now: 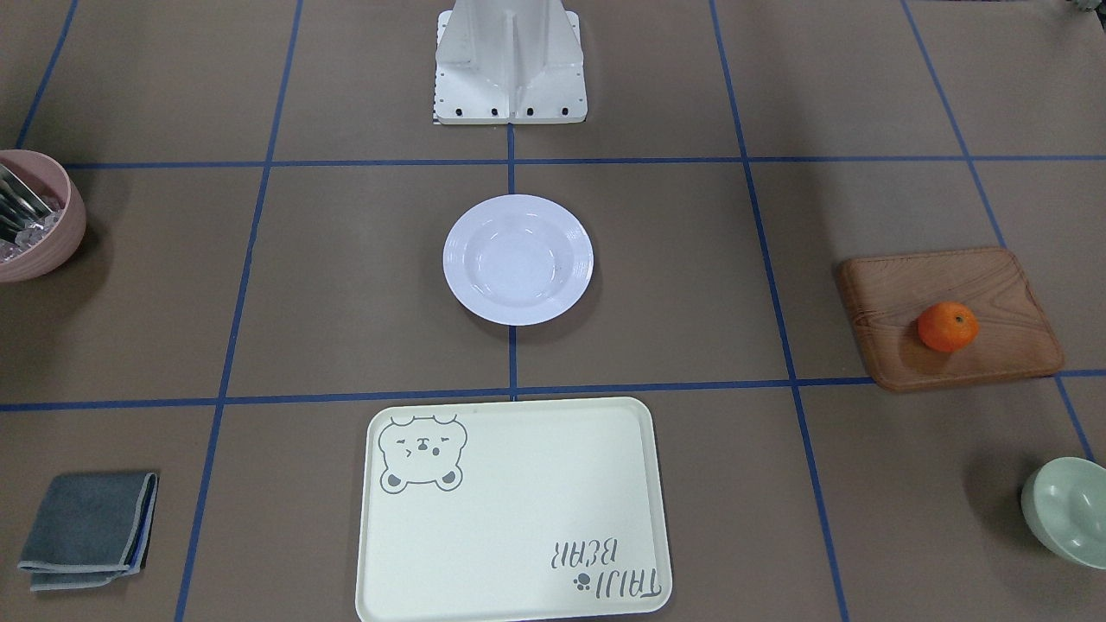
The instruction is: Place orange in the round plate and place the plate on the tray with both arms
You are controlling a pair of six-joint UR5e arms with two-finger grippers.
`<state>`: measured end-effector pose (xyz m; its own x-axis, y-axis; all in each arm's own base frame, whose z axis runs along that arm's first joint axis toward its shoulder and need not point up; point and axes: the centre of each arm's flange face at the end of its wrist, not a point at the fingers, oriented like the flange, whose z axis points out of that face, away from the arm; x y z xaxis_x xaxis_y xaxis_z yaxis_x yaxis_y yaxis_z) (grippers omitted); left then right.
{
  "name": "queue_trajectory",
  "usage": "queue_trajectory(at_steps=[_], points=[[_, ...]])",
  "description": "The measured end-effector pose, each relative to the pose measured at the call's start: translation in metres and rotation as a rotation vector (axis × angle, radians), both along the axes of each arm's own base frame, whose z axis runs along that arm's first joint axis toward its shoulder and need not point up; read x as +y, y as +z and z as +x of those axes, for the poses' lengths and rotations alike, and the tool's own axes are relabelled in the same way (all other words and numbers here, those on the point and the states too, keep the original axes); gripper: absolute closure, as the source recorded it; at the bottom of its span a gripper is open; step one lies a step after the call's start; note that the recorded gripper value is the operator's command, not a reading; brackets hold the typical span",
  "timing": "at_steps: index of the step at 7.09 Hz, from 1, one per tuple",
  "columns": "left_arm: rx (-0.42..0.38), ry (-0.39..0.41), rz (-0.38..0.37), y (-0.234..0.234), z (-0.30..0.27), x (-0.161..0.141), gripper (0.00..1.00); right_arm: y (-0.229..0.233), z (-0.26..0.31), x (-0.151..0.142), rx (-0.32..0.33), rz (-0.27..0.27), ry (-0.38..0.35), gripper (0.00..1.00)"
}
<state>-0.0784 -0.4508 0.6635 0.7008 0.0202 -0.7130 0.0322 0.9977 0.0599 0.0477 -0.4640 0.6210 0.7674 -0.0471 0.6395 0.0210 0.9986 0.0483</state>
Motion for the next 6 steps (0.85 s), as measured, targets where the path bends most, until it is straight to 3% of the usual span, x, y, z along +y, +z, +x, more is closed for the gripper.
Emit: queue_trajectory(at_steps=[3,6], points=[[0.0,0.001,0.006,-0.003,0.001,-0.002,0.02,-0.001,-0.003,-0.001,0.0,0.001,-0.004,0.0],[-0.001,0.001,0.047,-0.019,0.0,-0.009,0.02,-0.023,-0.005,-0.009,-0.004,0.049,-0.009,0.0]])
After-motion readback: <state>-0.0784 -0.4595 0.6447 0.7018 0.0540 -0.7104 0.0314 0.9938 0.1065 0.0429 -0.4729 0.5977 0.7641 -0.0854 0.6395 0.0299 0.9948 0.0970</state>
